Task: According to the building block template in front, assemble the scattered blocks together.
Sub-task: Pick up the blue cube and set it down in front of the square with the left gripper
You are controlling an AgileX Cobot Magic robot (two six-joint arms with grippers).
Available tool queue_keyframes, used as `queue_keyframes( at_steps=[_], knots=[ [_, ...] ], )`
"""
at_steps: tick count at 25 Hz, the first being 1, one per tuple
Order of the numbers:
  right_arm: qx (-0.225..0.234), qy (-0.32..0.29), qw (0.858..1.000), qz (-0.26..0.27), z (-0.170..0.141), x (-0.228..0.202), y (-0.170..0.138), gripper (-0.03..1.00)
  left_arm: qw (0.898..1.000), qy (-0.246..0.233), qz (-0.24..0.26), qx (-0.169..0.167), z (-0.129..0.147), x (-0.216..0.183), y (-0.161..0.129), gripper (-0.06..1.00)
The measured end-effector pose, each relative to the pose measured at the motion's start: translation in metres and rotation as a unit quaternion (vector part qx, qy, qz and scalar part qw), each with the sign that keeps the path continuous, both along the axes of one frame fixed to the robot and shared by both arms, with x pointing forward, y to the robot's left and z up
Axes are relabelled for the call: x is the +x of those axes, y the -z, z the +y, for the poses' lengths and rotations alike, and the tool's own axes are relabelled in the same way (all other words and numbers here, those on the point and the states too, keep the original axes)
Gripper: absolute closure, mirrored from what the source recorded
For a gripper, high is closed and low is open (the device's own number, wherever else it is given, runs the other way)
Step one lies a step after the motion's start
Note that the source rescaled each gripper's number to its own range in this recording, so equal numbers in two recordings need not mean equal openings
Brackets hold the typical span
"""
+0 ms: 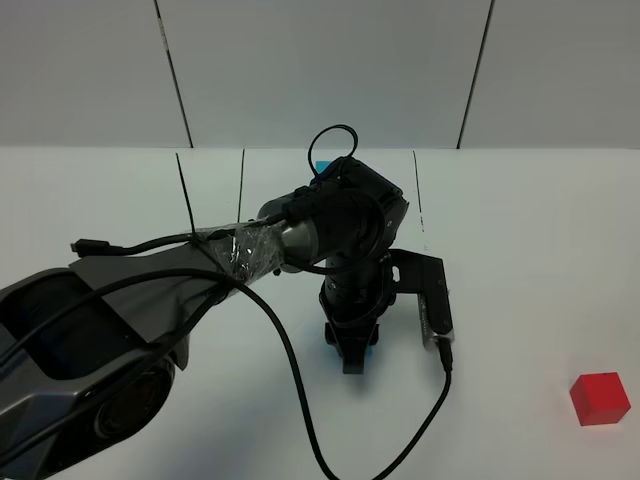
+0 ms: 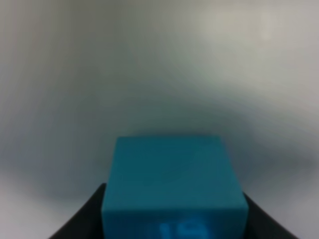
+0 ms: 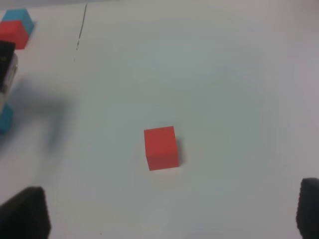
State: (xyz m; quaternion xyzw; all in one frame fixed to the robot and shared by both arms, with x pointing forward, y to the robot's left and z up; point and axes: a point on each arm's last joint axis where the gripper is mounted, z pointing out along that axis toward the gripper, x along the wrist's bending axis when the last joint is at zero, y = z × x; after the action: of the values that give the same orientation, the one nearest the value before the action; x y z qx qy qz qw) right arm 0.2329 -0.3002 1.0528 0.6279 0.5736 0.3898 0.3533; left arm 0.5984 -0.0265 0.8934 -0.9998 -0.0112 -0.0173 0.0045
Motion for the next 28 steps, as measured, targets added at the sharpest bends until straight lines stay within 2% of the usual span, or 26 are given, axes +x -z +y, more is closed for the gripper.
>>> queue_keyframes(
  at_steps=[8,15,16,18,21,23,24,26,28],
  knots=[
    [0.000,0.000,1.000,0.000,0.000,0.000,0.000,-0.03,1.000,-0.017,0.001,0.003,0.000,0.001,0.004,0.94],
    [0.000,0.000,1.000,0.000,0.000,0.000,0.000,-0.03,1.000,0.000,-0.012,0.022,0.003,0.003,0.004,0.93],
    [0.000,0.000,1.000,0.000,0.000,0.000,0.000,-0.03,1.000,0.003,-0.015,0.026,0.003,0.003,0.004,0.89],
    [0.000,0.000,1.000,0.000,0.000,0.000,0.000,-0.03,0.999,0.006,-0.019,0.030,0.004,0.004,0.004,0.70],
    [0.000,0.000,1.000,0.000,0.000,0.000,0.000,-0.03,0.999,0.007,-0.024,0.029,0.004,0.004,-0.001,0.30],
    [0.000,0.000,1.000,0.000,0.000,0.000,0.000,-0.03,0.999,0.007,-0.028,0.027,0.005,0.004,-0.008,0.09],
    [0.000,0.000,1.000,0.000,0.000,0.000,0.000,-0.03,0.999,0.007,-0.031,0.026,0.005,0.004,-0.013,0.01],
    [0.000,0.000,1.000,0.000,0.000,0.000,0.000,-0.03,0.999,0.007,-0.039,0.022,0.007,0.003,-0.026,-0.05],
    [0.000,0.000,1.000,0.000,0.000,0.000,0.000,-0.03,0.999,0.004,-0.042,0.020,0.009,0.001,-0.043,-0.06]
  ],
)
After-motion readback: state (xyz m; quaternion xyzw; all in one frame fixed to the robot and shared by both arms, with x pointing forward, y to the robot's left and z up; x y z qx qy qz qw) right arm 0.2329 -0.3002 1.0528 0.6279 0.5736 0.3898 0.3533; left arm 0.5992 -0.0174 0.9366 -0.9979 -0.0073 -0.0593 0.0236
